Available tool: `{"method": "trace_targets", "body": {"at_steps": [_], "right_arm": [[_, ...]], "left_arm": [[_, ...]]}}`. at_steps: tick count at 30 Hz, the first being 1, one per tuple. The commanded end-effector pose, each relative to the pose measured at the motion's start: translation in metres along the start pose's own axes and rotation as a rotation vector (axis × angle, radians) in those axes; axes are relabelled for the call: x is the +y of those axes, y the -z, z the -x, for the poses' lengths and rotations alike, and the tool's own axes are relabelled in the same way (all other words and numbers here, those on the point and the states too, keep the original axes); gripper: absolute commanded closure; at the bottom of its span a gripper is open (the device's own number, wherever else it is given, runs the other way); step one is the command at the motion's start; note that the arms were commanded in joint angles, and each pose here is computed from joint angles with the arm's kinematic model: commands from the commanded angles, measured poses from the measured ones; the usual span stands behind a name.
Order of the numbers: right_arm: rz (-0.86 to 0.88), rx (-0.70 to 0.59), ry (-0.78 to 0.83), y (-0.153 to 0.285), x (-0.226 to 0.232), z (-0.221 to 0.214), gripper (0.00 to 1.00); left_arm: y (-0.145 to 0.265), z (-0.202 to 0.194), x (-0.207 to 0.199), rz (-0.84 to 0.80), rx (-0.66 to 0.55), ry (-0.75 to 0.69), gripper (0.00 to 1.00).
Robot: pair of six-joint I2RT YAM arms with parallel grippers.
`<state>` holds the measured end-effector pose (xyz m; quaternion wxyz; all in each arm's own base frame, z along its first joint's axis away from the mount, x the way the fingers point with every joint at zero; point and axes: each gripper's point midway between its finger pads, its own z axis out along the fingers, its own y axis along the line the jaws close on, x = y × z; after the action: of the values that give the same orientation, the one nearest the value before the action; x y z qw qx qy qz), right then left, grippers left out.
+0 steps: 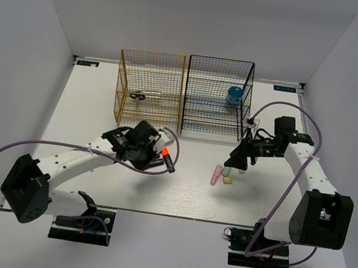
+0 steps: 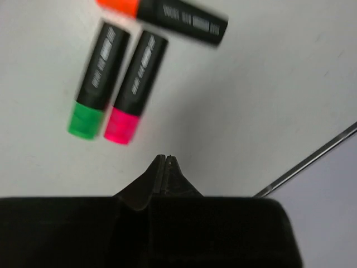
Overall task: Sort the stationery into containers
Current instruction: Grab a piece of stationery with the right arm
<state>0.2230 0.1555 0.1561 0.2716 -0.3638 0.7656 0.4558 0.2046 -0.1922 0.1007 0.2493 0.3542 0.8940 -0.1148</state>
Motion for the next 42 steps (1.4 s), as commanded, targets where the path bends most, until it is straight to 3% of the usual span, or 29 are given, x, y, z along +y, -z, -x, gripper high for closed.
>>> {"method": "trace_targets", "body": {"at_steps": [1,2,4,5,8,11,12,14,16,18,21,22,23,28,34,42], "right_arm": [[0.043,-0.045,0.071,-0.005,0.01,0.022,0.1],[0.036,-0.039,0.048,-0.008,0.01,0.018,0.1],[-0.006,0.012,0.064,-0.021,0.007,0.015,0.1],[-0.002,0.038,0.097,-0.033,0.009,0.015,0.1],[-0.08,0.159,0.135,-0.057,-0.001,0.008,0.1],[-0.175,0.271,0.15,-0.083,-0.007,0.005,0.1],[-0.193,0.296,0.209,-0.096,0.003,0.016,0.1],[-0.259,0.38,0.211,-0.113,-0.003,0.011,0.1],[-0.293,0.375,0.208,-0.132,0.002,0.015,0.1],[-0.386,0.351,0.226,-0.153,-0.009,0.022,0.1],[-0.432,0.369,0.211,-0.179,-0.007,0.026,0.1],[-0.451,0.405,0.211,-0.192,-0.008,0.016,0.1],[-0.468,0.368,0.199,-0.198,-0.005,0.032,0.1],[-0.54,0.316,0.206,-0.228,-0.008,0.027,0.1],[-0.584,0.328,0.212,-0.251,-0.013,0.025,0.11],[-0.609,0.359,0.222,-0.264,-0.029,0.001,0.32]], "left_arm": [[-0.001,-0.01,-0.013,-0.084,0.029,-0.074,0.96],[-0.003,-0.009,-0.013,-0.081,0.035,-0.048,0.9],[-0.003,-0.009,-0.009,-0.051,0.071,-0.016,0.54],[-0.003,-0.008,0.001,0.027,0.077,0.056,0.49],[0.005,-0.015,0.019,0.154,0.038,0.131,0.43],[0.024,-0.024,0.037,0.272,-0.082,0.229,0.36],[0.043,-0.022,0.039,0.287,-0.174,0.291,0.36],[0.053,-0.044,0.057,0.405,-0.181,0.333,0.3],[0.097,-0.046,0.088,0.588,-0.381,0.479,0.29],[0.129,-0.07,0.114,0.768,-0.459,0.558,0.31],[0.146,-0.097,0.128,0.882,-0.525,0.638,0.31],[0.144,-0.103,0.129,0.887,-0.529,0.655,0.31],[0.145,-0.105,0.129,0.883,-0.557,0.671,0.31],[0.158,-0.109,0.133,0.888,-0.664,0.733,0.31],[0.158,-0.11,0.132,0.884,-0.651,0.716,0.3],[0.156,-0.107,0.13,0.863,-0.654,0.71,0.3]]}}
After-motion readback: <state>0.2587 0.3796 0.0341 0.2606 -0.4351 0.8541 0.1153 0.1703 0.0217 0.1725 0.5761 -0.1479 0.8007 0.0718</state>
